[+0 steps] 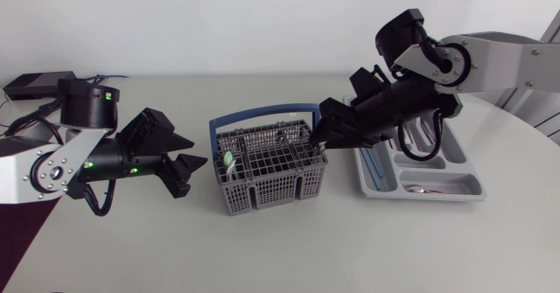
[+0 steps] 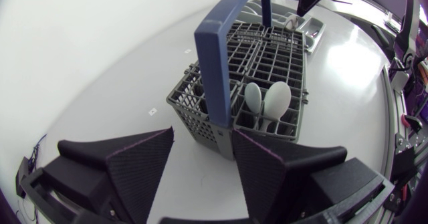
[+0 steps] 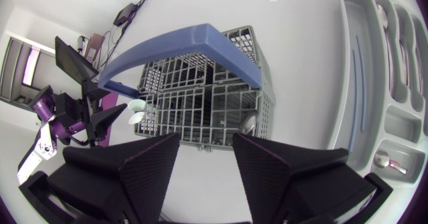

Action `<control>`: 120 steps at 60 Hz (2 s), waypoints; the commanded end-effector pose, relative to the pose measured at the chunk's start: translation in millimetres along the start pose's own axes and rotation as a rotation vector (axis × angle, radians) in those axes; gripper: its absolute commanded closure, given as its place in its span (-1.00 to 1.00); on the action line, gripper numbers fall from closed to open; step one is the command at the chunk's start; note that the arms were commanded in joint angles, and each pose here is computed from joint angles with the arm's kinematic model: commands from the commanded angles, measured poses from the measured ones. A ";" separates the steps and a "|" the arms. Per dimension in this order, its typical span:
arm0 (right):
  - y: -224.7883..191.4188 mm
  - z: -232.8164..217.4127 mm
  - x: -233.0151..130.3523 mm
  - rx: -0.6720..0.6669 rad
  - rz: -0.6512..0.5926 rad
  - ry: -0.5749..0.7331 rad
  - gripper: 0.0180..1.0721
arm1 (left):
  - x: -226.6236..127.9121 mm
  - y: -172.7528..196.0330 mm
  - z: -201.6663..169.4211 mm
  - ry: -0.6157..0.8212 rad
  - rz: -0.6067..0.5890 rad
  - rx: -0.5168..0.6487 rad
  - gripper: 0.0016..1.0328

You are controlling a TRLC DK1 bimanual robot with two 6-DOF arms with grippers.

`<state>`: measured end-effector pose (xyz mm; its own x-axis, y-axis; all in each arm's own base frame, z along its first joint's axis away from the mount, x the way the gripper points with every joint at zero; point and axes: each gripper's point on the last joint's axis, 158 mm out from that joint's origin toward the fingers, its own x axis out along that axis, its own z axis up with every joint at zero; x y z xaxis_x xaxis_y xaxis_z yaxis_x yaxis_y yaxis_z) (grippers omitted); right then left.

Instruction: Unload the cutlery basket into the drawer organizer.

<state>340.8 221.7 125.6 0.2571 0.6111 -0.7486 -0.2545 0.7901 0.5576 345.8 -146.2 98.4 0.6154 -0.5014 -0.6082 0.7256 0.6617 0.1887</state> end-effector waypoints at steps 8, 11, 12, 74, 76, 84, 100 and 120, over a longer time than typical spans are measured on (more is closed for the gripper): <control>0.5 9.6 -2.7 0.105 -0.019 -0.068 -0.14 | 0.5 -3.3 -3.4 0.010 -0.005 0.015 -0.39; -3.0 12.9 -3.8 0.148 -0.030 -0.107 -0.13 | 0.8 -2.8 -3.3 0.011 -0.003 0.015 -0.39; -4.7 13.7 -3.2 0.167 -0.034 -0.116 -0.12 | 0.8 -2.8 -3.3 0.011 -0.003 0.015 -0.39; -39.2 -11.8 14.0 0.365 -0.208 -0.120 -0.09 | 11.9 -13.0 -16.3 0.045 -0.032 0.013 -0.39; -39.9 -10.9 14.0 0.368 -0.213 -0.122 0.00 | 12.6 -13.0 -16.9 0.046 -0.033 0.013 -0.39; -43.1 -7.1 16.3 0.373 -0.227 -0.128 0.15 | 13.7 -12.8 -17.3 0.047 -0.033 0.011 -0.39; -39.4 1.3 17.5 0.370 -0.226 -0.141 0.35 | 14.1 -12.5 -17.1 0.046 -0.033 0.013 -0.39; -36.5 9.1 21.2 0.371 -0.226 -0.146 0.47 | 16.5 -12.0 -18.4 0.049 -0.033 0.012 -0.39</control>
<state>361.0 203.6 98.6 0.4169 0.4121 -0.8102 0.1321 0.8544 0.5026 345.2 -151.5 85.5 0.5935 -0.4992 -0.6313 0.7377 0.6511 0.1786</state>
